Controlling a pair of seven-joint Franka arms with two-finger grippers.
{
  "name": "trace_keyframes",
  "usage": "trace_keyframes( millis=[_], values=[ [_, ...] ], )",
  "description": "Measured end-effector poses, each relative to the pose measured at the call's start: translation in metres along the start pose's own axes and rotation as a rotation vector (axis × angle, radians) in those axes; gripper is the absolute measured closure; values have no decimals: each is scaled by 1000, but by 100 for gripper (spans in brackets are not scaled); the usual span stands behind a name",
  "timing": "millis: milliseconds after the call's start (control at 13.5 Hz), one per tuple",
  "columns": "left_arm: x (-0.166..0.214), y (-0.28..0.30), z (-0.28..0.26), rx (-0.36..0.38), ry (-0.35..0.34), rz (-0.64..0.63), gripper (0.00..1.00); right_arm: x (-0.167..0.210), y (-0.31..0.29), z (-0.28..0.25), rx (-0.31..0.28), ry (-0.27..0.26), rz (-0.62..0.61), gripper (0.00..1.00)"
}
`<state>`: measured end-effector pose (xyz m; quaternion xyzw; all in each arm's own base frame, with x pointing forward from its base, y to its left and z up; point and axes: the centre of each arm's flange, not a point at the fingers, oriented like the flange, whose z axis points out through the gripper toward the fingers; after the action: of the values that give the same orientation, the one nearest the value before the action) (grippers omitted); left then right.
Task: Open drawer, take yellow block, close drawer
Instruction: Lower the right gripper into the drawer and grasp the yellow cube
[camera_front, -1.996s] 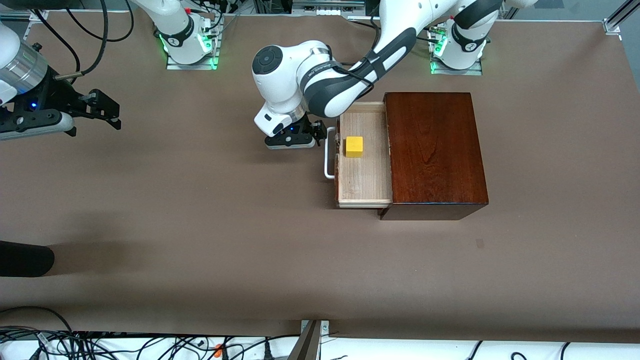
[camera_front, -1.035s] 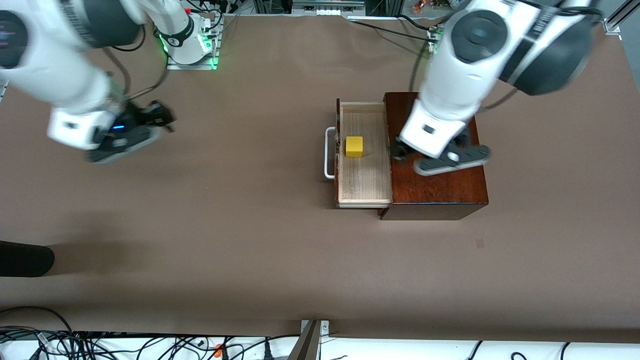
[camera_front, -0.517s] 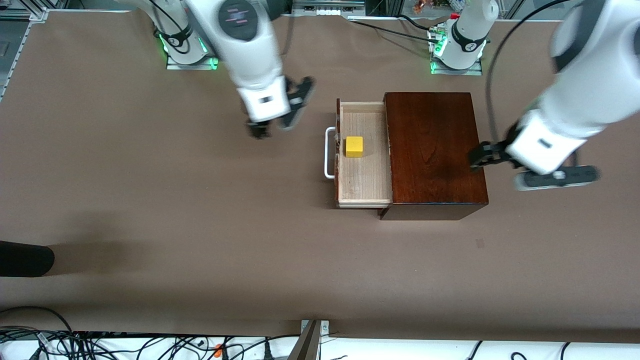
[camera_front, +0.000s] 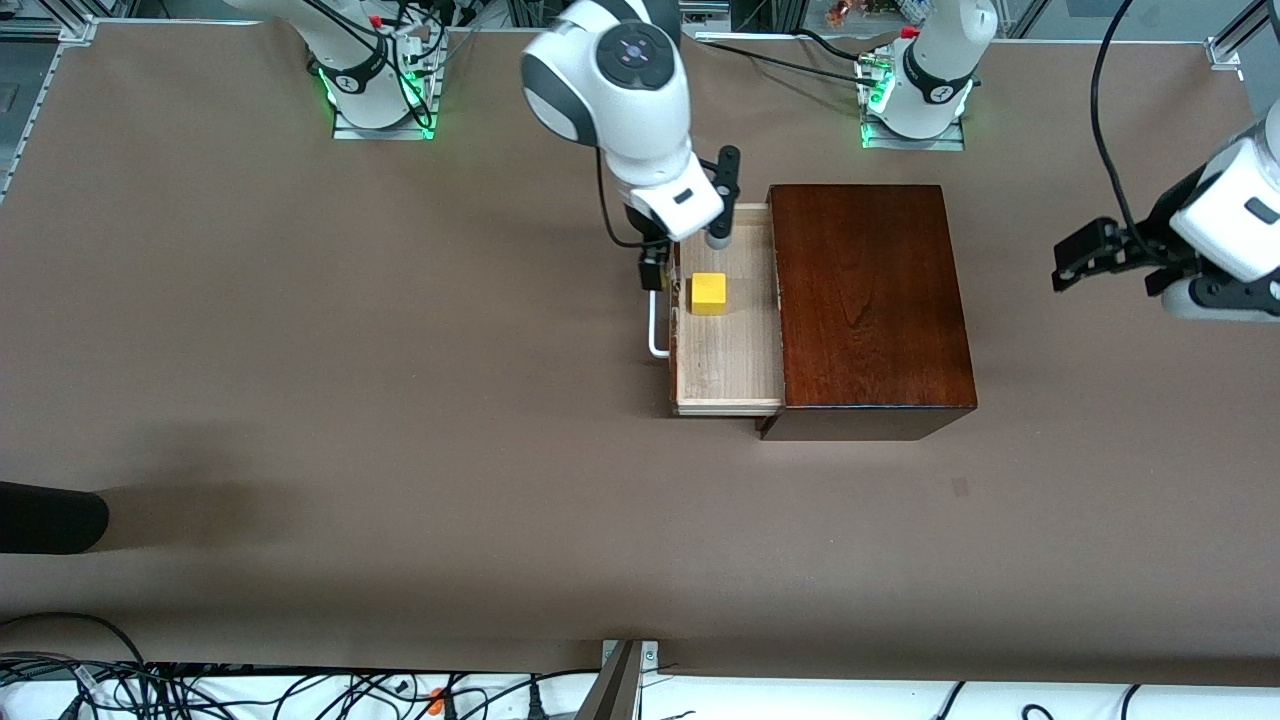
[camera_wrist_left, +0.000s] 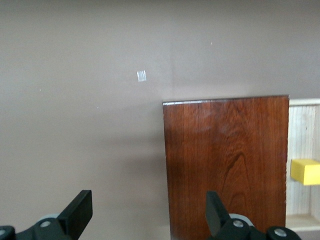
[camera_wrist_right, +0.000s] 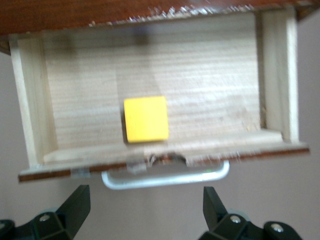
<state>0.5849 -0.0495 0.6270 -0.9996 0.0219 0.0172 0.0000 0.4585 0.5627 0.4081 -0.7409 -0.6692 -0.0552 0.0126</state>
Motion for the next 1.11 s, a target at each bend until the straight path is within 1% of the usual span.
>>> trace_keyframes(
  millis=[222, 443, 665, 887, 1109],
  values=[
    [-19, -2, 3, 3, 13, 11, 0, 24, -5, 22, -6, 9, -27, 0],
    [-30, -2, 3, 5, 24, 16, 0, 36, 0, 49, -18, 20, -35, 0],
    [-32, -2, -1, 5, 30, 36, 0, 37, 2, 71, -14, 12, -37, 0],
    [-33, -2, 0, 6, 27, 67, 0, 38, 0, 76, -11, 8, -40, 0],
    [-33, -2, 0, 6, 28, 69, 0, 40, -4, 84, -14, -5, -52, 0]
  ],
)
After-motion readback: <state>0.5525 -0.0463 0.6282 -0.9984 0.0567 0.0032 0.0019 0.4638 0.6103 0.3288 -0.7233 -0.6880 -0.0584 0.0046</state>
